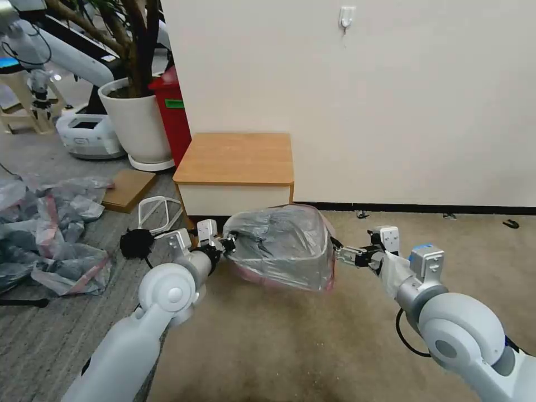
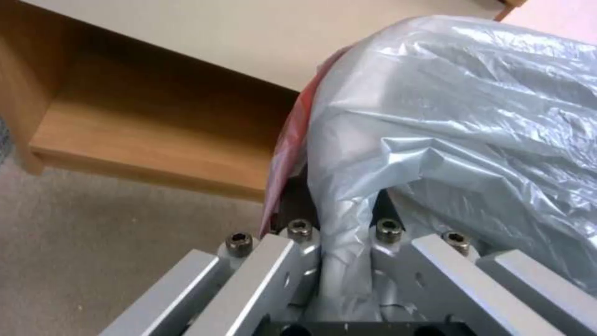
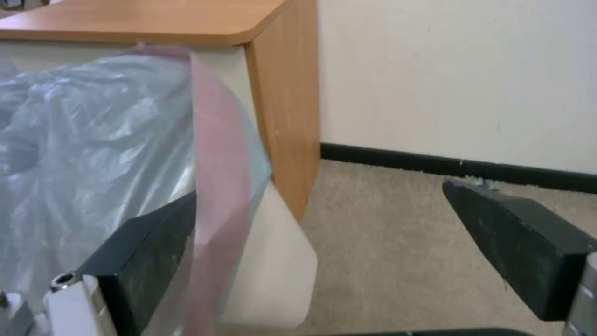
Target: Pick up the garbage bag from the table and place it over the trash can.
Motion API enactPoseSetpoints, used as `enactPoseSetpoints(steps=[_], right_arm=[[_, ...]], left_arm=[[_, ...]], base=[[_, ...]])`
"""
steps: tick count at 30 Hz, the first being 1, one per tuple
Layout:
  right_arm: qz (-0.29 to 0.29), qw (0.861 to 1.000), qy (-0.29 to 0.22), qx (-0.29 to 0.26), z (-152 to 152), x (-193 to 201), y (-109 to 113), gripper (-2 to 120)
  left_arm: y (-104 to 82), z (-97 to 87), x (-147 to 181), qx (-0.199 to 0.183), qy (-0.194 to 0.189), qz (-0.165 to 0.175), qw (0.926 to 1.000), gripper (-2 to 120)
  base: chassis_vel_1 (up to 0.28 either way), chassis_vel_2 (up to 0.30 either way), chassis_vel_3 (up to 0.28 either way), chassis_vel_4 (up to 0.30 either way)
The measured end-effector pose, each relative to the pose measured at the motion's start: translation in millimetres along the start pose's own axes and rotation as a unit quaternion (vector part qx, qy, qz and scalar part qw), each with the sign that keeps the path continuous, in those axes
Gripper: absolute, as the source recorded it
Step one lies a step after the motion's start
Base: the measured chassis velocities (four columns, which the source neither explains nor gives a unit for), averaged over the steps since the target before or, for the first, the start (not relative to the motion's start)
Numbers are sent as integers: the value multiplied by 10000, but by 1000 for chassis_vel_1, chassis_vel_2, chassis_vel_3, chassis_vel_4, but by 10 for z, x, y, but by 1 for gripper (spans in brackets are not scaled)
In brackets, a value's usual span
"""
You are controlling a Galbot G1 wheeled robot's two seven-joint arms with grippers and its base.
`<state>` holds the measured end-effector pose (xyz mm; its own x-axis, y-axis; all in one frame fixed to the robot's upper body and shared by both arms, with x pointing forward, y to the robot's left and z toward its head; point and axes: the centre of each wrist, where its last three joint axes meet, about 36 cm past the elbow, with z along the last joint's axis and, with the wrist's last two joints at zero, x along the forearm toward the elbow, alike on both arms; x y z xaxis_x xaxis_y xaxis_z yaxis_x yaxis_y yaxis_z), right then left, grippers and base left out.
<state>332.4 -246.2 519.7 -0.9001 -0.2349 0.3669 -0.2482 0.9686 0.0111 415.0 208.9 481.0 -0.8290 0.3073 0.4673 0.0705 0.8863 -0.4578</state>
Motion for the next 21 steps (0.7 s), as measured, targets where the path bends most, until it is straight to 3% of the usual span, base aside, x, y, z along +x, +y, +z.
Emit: enactPoseSetpoints(steps=[21], right_arm=[[4, 9994, 79, 336, 26, -34, -42, 97]], left_arm=[[-69, -8, 3, -29, -16, 96, 9999, 3]], base=[[0, 0, 0, 0]])
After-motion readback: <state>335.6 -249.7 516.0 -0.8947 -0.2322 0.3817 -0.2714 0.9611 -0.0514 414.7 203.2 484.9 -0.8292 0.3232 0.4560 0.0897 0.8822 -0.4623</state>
